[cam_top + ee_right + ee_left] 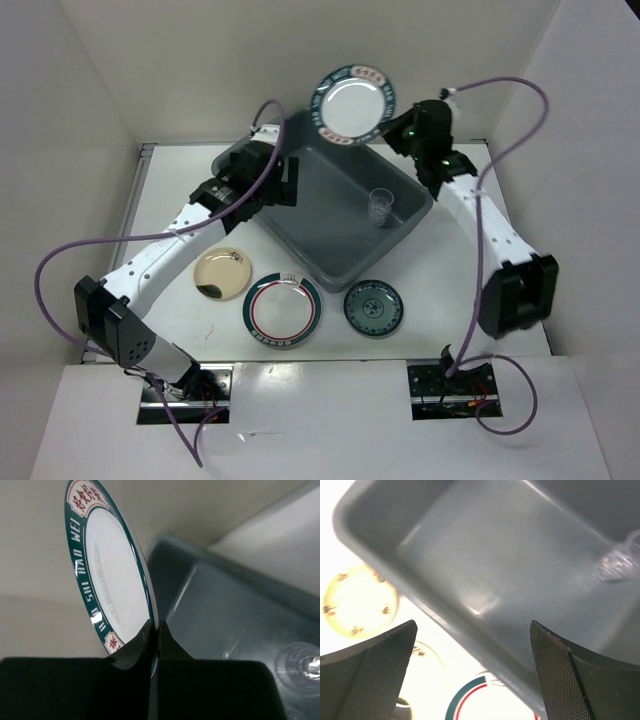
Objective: Place the mixed dishes into the plastic bin
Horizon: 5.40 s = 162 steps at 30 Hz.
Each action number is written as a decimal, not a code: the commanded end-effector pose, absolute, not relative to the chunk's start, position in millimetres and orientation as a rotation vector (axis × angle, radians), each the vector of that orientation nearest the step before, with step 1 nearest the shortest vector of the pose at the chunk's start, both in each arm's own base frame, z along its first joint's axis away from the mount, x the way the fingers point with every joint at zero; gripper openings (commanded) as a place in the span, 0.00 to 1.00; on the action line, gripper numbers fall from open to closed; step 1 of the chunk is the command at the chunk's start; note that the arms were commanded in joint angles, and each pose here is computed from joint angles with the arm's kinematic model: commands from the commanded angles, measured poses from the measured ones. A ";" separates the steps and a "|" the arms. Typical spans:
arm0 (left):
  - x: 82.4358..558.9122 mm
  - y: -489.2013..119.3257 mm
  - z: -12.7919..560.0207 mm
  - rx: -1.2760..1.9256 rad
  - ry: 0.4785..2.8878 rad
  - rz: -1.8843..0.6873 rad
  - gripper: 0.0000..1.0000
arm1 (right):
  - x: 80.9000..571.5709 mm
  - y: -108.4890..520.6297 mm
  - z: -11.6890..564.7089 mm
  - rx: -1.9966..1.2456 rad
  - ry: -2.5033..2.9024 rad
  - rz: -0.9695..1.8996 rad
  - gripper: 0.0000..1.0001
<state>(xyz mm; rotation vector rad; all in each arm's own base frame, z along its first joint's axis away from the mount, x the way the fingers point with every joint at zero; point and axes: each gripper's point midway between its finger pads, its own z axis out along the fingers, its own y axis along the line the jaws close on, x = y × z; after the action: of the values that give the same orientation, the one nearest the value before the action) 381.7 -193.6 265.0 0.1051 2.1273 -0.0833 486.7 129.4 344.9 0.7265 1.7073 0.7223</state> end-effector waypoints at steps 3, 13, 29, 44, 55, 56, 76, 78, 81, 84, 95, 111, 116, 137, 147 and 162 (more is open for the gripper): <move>371.7 -154.4 287.7 0.001 2.097 -0.068 1.00 | 501.4 211.9 277.9 0.518 1.992 0.765 0.00; 366.6 -140.1 272.5 -0.057 2.129 -0.193 1.00 | 514.3 253.8 196.2 0.509 2.201 0.737 0.00; 377.4 -138.3 262.8 -0.120 2.132 -0.289 1.00 | 516.4 259.0 121.0 0.519 2.394 0.649 0.02; 382.8 -144.2 254.7 -0.128 2.139 -0.332 1.00 | 509.0 250.9 161.5 0.420 2.347 0.595 0.60; 356.4 -135.3 238.6 -0.131 2.215 -0.348 0.99 | 428.6 198.7 316.0 0.207 2.098 0.550 0.77; 349.9 -136.0 234.8 -0.156 2.234 -0.367 0.99 | 421.8 192.4 318.9 0.204 2.095 0.527 0.78; 189.8 -134.4 107.8 -0.433 2.779 -0.547 0.77 | 373.6 147.3 321.5 0.299 2.073 0.418 0.81; 181.6 -134.9 98.8 -0.485 2.811 -0.553 0.77 | 370.8 146.1 317.5 0.299 2.092 0.409 0.82; 169.7 -136.8 89.6 -0.524 2.833 -0.570 0.78 | 367.8 143.1 312.7 0.305 2.112 0.388 0.82; 170.3 -141.6 89.3 -0.569 2.817 -0.593 0.78 | 368.2 138.9 314.6 0.303 2.111 0.376 0.82; 163.5 -137.7 61.1 -0.766 2.749 -0.553 0.75 | 365.2 135.5 309.7 0.262 2.142 0.373 0.83; 187.3 -139.6 41.8 -0.907 2.584 -0.607 0.55 | 362.9 133.9 308.3 0.241 2.149 0.377 0.83; 185.7 -143.7 31.6 -0.946 2.584 -0.629 0.48 | 361.7 131.4 313.1 0.236 2.145 0.363 0.84; 184.1 -135.2 19.8 -1.041 2.496 -0.624 0.00 | 368.1 127.9 328.9 0.243 2.118 0.336 0.84; 182.0 -131.7 81.9 -1.035 2.433 -0.668 0.00 | 369.4 126.4 337.4 0.249 2.096 0.334 0.85; 153.7 -153.8 168.4 -0.694 2.577 -0.845 0.00 | 364.4 124.2 342.0 0.248 2.068 0.360 0.85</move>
<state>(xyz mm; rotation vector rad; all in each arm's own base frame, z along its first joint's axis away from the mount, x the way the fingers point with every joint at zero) 175.5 -142.4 152.8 -0.8350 2.4805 -0.7488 367.9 128.9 319.2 0.2593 2.1394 0.3453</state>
